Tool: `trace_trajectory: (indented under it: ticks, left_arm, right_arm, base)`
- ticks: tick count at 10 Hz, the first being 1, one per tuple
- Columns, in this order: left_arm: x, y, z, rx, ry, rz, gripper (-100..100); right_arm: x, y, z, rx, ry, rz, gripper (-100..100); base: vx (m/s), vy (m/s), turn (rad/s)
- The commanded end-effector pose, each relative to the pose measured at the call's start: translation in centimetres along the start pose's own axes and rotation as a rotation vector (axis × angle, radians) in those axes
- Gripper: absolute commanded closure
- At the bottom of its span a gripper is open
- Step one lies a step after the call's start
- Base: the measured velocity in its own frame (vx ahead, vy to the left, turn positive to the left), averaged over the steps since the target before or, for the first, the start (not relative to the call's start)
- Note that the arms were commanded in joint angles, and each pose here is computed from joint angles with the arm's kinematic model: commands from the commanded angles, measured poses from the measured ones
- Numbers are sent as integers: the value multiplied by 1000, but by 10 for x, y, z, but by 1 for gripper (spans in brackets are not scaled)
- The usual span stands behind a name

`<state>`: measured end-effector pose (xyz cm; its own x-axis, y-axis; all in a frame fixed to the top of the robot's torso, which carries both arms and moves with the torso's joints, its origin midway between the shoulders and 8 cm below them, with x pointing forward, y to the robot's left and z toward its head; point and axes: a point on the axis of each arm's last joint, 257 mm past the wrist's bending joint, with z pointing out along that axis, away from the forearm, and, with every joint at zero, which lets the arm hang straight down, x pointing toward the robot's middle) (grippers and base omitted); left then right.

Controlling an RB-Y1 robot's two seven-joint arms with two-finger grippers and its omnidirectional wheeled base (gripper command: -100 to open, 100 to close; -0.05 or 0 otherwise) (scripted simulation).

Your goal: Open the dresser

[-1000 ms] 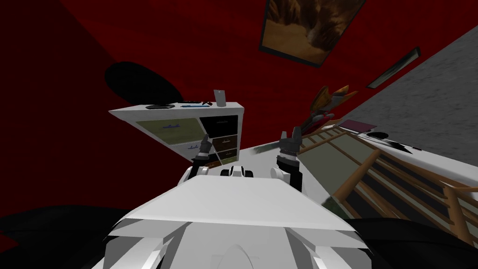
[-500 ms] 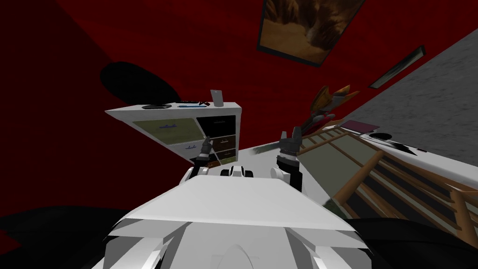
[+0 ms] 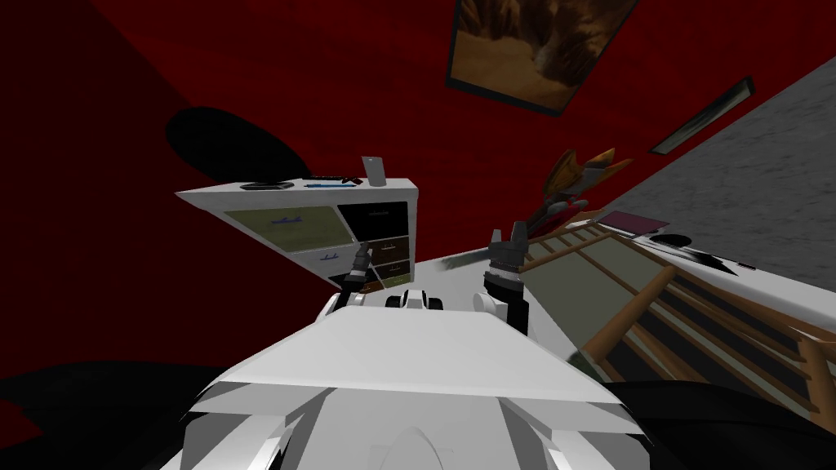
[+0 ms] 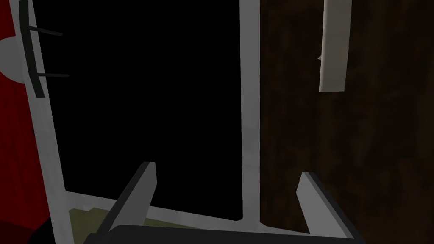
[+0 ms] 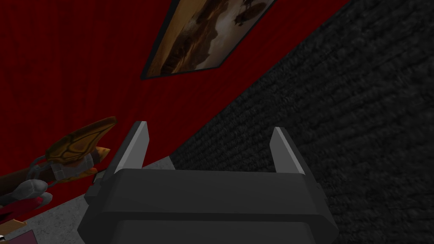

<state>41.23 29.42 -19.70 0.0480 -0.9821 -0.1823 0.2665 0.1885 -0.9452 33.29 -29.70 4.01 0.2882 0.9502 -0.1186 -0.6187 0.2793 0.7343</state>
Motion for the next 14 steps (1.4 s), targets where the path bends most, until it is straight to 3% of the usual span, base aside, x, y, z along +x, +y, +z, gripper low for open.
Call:
trace_trajectory:
  ticks: [1, 5, 8, 11, 14]
  left_arm:
    - [-1, 23, -3, -41, -7, 5, -100]
    - [3, 53, -9, -98, -33, -14, -100]
    - [16, 69, -13, -131, -70, -67, -100]
    - [31, 75, -14, -145, -107, -128, -100]
    - [26, 67, -7, -143, -106, -117, -100]
  right_arm:
    - [0, 0, 0, 0, 0, 0, 0]
    - [0, 0, 0, 0, 0, 0, 0]
    - [0, 0, 0, 0, 0, 0, 0]
    - [0, 0, 0, 0, 0, 0, 0]
    - [0, 0, 0, 0, 0, 0, 0]
  base:
    - [10, -63, 26]
    - [16, -65, 22]
    - [8, -52, 18]
    - [3, -24, 8]
    - [50, 3, -14]
